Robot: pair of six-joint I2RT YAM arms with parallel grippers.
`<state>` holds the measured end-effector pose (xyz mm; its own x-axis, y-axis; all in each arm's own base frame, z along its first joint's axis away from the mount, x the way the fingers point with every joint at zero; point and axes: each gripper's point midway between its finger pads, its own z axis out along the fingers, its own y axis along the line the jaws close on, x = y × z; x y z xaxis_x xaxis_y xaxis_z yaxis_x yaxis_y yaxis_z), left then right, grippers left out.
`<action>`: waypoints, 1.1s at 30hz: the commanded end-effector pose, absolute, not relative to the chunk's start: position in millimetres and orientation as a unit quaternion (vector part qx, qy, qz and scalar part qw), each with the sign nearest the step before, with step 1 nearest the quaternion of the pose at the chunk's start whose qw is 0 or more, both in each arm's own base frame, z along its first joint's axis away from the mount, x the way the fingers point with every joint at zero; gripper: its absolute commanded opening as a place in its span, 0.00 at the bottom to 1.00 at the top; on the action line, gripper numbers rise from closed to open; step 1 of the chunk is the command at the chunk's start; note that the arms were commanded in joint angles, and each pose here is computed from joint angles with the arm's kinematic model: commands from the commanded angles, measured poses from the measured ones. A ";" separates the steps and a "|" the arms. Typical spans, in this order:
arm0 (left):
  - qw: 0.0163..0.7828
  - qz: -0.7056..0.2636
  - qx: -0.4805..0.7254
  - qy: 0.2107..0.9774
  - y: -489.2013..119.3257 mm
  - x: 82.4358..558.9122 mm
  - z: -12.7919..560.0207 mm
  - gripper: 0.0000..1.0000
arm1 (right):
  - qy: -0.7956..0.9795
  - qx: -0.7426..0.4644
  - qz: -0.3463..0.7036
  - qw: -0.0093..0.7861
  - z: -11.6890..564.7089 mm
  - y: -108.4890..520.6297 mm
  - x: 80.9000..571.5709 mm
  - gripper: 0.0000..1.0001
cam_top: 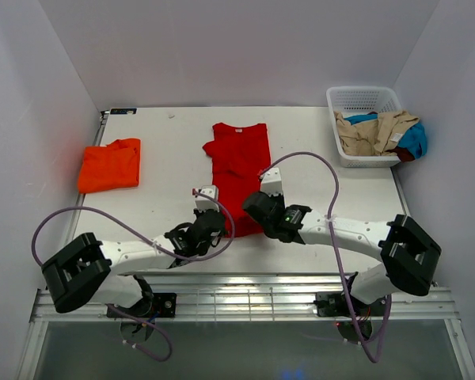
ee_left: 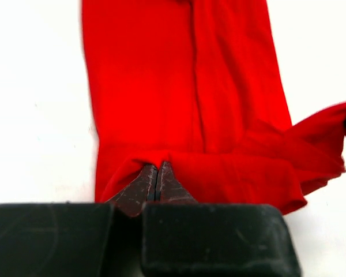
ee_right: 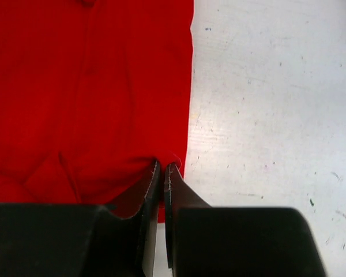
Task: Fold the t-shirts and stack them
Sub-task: Fold the folded rectangular tshirt in 1/3 of the way
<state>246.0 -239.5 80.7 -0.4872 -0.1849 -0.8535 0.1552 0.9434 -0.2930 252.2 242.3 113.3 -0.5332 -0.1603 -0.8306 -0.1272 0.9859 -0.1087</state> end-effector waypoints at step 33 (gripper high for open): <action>0.534 -0.168 -0.060 0.826 -221.8 411.7 90.8 0.00 | 0.858 -0.132 -0.070 0.492 106.7 254.2 403.4 0.08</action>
<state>396.9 -219.9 82.4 -0.4381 -0.2458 -0.8647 0.0732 0.9489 -0.3068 384.7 248.9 91.2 -0.5166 -0.3172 -0.7953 -0.1726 0.9483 -0.2662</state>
